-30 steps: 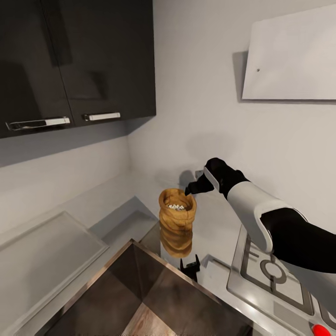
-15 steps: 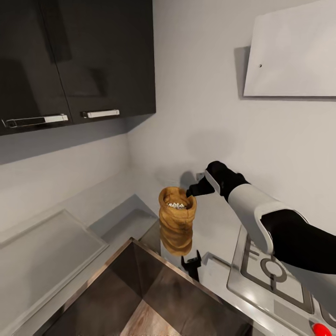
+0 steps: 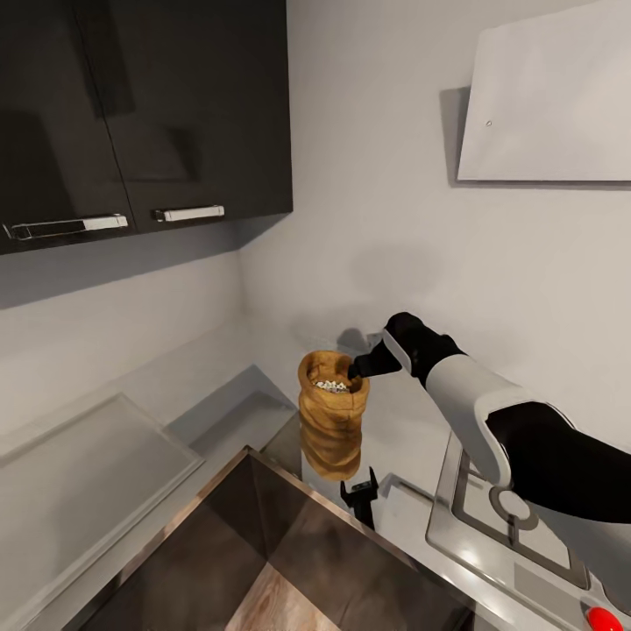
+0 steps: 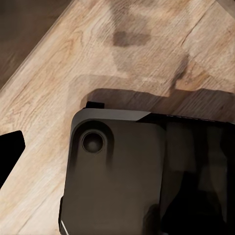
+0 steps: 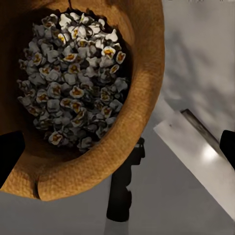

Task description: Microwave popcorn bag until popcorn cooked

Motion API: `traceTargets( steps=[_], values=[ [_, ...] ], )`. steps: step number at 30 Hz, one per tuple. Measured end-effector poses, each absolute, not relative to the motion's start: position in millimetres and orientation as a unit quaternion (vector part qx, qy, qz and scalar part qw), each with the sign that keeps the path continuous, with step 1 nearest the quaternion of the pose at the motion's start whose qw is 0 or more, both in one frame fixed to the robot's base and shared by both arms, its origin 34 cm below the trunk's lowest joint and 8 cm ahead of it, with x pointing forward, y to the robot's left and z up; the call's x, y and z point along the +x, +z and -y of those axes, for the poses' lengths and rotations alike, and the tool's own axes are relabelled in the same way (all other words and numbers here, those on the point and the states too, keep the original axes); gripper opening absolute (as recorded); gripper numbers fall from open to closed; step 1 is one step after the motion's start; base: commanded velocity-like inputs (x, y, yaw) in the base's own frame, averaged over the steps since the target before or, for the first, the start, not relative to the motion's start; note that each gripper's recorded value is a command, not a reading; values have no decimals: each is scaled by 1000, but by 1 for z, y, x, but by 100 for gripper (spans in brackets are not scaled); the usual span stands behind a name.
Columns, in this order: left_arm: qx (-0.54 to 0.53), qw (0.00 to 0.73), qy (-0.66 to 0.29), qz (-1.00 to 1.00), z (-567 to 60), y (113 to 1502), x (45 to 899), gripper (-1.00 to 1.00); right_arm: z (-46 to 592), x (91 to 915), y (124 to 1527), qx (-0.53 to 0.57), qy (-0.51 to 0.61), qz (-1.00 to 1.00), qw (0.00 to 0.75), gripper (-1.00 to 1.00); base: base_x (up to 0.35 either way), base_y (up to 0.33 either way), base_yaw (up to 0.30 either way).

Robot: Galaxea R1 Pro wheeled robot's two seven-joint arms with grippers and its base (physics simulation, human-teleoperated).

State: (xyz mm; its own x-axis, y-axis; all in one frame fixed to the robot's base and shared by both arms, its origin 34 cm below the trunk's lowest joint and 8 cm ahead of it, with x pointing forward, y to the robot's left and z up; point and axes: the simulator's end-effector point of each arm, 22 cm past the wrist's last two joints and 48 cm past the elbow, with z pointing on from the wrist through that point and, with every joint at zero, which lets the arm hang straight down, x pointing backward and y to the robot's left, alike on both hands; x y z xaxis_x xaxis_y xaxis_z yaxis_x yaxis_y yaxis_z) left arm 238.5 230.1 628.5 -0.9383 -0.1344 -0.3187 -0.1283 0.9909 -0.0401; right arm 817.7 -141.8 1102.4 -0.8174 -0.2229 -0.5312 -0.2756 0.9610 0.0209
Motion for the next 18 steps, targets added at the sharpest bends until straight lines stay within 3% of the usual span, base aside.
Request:
traceTargets(
  steps=[18],
  values=[
    [-56, 165, -13, -985, -225, 629, 241, 100, 142, 829, 1143, -130, 44, -949, 285, 100, 0, 0, 0]
  ],
)
